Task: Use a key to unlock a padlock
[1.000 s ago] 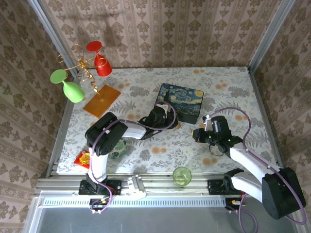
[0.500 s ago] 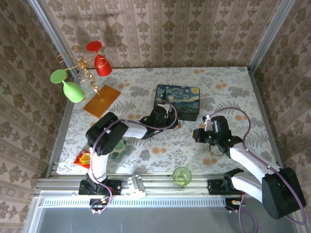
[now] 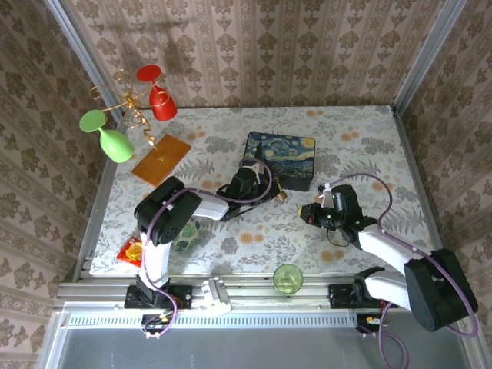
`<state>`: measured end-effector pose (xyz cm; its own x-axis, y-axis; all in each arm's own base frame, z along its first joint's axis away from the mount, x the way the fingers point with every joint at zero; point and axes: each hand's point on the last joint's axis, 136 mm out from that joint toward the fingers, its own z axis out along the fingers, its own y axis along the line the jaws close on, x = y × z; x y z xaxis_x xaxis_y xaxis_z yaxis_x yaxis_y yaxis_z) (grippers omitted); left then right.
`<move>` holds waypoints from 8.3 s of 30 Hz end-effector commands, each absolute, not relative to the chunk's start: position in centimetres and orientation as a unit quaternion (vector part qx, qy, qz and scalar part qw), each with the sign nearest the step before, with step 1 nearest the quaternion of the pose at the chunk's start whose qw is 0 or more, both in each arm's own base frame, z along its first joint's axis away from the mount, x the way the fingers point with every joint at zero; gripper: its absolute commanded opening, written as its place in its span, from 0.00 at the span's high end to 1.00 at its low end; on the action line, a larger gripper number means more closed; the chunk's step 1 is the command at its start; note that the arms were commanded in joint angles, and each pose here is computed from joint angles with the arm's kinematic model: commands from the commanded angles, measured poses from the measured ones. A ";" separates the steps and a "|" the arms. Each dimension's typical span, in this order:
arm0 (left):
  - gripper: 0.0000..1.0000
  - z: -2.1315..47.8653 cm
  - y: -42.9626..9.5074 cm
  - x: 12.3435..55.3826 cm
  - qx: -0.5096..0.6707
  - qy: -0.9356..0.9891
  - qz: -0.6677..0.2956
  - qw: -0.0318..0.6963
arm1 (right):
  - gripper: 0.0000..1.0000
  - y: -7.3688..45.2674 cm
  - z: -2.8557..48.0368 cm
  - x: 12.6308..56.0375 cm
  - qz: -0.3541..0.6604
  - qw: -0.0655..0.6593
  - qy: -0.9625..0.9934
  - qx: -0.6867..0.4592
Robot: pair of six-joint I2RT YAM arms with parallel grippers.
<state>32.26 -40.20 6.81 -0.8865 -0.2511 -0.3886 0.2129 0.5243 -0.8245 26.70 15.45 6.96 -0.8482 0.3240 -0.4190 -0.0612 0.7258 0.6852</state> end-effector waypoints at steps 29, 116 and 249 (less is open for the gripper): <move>1.00 11.7 -40.3 33.2 -0.039 0.783 -0.565 0.258 | 1.00 16.9 6.4 28.9 0.531 0.181 0.820 0.114; 1.00 11.5 -40.9 32.5 -0.044 0.767 -0.600 0.220 | 1.00 17.1 6.0 32.3 0.632 0.156 0.751 0.113; 1.00 11.4 -42.4 29.5 0.036 0.820 -0.532 0.208 | 0.88 19.3 5.3 33.2 0.188 0.404 0.890 -0.102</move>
<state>30.87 -41.14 7.63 -0.9137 -0.1881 -0.3604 0.2192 0.5186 -0.8264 31.05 18.34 2.67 -0.7320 -0.0344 -0.6805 -0.2902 0.9193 0.2657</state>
